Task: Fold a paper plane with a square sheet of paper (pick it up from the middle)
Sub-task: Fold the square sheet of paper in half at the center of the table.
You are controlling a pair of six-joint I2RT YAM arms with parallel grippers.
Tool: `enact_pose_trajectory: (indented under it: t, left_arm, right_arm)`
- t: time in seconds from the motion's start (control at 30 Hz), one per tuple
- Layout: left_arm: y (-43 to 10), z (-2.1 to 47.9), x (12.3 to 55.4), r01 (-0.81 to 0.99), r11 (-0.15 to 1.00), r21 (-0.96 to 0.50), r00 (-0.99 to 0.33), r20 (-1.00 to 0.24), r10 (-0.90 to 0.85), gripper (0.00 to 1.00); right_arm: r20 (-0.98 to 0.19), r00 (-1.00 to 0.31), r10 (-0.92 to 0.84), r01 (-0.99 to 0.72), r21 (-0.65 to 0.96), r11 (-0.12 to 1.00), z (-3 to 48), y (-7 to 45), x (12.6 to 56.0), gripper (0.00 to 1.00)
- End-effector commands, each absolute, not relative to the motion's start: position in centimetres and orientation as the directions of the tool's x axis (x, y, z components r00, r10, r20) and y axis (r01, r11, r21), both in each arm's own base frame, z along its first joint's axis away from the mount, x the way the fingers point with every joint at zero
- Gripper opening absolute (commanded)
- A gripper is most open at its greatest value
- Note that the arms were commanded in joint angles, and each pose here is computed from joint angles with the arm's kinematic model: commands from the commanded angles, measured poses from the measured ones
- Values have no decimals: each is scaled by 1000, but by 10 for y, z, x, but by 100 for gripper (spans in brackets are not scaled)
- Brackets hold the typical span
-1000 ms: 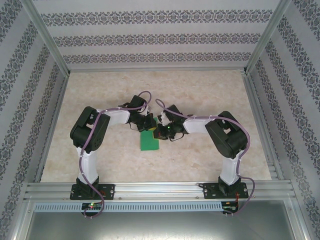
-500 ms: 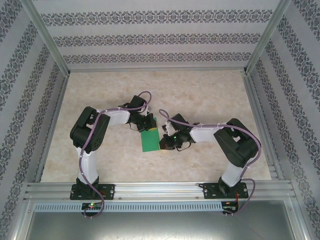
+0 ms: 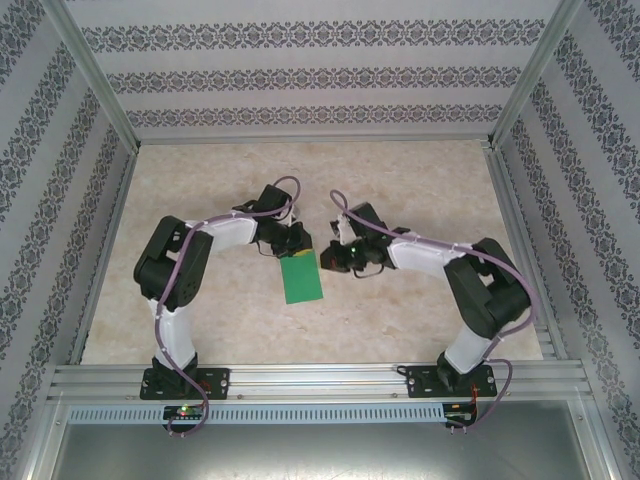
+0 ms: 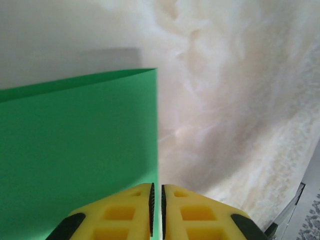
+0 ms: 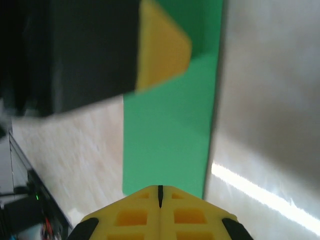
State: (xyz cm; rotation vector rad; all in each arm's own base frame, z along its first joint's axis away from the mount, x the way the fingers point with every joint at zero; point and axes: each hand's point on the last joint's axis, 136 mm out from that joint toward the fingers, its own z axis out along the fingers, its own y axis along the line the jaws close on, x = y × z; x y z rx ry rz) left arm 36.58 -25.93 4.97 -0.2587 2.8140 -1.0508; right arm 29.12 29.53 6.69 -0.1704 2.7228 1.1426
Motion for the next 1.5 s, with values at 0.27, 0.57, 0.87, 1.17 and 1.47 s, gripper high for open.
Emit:
enact_pose_trajectory:
  t: [0.27,0.57,0.87,1.17,1.47]
  left_arm:
    - [-207,73,354,-249,738,-627,-923,-77,-377,18]
    - [-237,80,337,-171,750,-639,-955,-81,-286,18]
    - [-281,81,318,-92,740,-666,-981,-68,-183,12]
    - [-315,54,296,-93,748,-657,-992,-4,-127,0]
    - [-309,21,287,-149,795,-588,-988,55,-145,0]
  right_arm:
    - [-187,-979,-81,-180,603,778,33,333,352,0]
    - [-99,-987,126,75,414,907,-5,269,351,0]
    - [-140,-969,203,89,566,820,32,262,354,0]
    - [-152,-985,81,-48,695,717,41,278,333,0]
    - [-122,-992,38,-56,683,728,24,273,318,0]
